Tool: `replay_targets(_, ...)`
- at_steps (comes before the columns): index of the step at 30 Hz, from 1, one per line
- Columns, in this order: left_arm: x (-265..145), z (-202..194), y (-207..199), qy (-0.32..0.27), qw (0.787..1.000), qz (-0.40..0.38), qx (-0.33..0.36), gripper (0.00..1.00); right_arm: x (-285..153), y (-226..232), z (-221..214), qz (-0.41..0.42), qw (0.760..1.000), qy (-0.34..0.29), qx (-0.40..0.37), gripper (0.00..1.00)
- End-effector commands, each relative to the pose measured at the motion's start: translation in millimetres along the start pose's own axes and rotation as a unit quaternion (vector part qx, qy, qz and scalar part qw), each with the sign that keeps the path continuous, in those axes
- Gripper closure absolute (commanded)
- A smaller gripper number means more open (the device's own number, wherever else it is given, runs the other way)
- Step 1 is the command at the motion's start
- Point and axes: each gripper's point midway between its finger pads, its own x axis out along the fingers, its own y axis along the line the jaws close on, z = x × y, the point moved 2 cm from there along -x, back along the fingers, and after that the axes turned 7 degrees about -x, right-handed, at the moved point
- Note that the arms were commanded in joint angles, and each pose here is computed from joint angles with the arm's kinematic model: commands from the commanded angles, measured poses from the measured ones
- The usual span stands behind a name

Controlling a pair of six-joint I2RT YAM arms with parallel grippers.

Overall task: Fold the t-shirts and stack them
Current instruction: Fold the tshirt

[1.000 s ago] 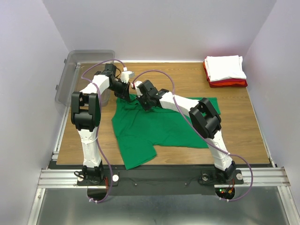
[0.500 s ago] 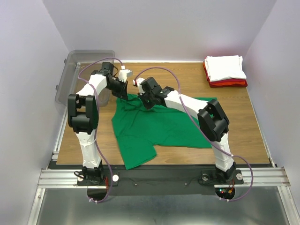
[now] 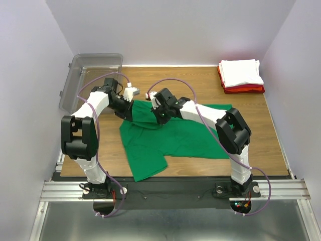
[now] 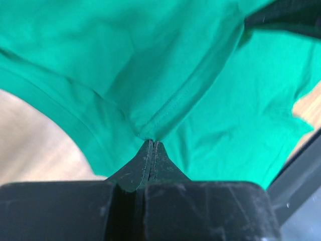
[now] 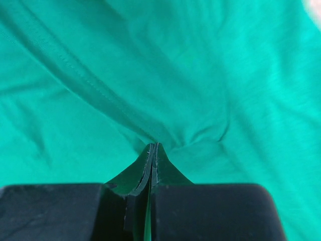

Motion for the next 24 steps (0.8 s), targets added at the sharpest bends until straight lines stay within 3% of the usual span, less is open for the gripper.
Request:
replay_targets(1,-13,-18,-9,0.004,1.0,0.008,0.015,1.0,-24,17,13,0.041,0.999,-0.027,-0.002,0.99)
replay_targets(11,6,-60,-12,0.043,0.999,-0.011,-0.01,1.0,-24,27,1,0.072,0.997,-0.009,-0.007,0.99)
replay_targets(13,7,-64,-13,0.05,0.999,-0.017,-0.01,0.93,-24,28,-1,0.078,0.997,-0.004,-0.013,0.91)
replay_targets(15,3,-62,-16,0.05,0.998,-0.024,-0.005,0.8,-34,26,-1,0.078,0.997,-0.004,-0.019,0.76)
replay_targets(18,-16,-36,-28,0.012,0.999,-0.037,0.024,0.68,-67,6,7,0.083,0.996,-0.038,0.0,0.54)
replay_targets(19,-25,-18,-29,-0.013,0.999,-0.031,0.038,0.61,-76,-4,9,0.08,0.996,-0.047,0.012,0.51)
replay_targets(24,-29,35,-19,-0.077,0.996,-0.009,0.035,0.58,-118,-88,-7,0.001,0.995,-0.065,0.082,0.52)
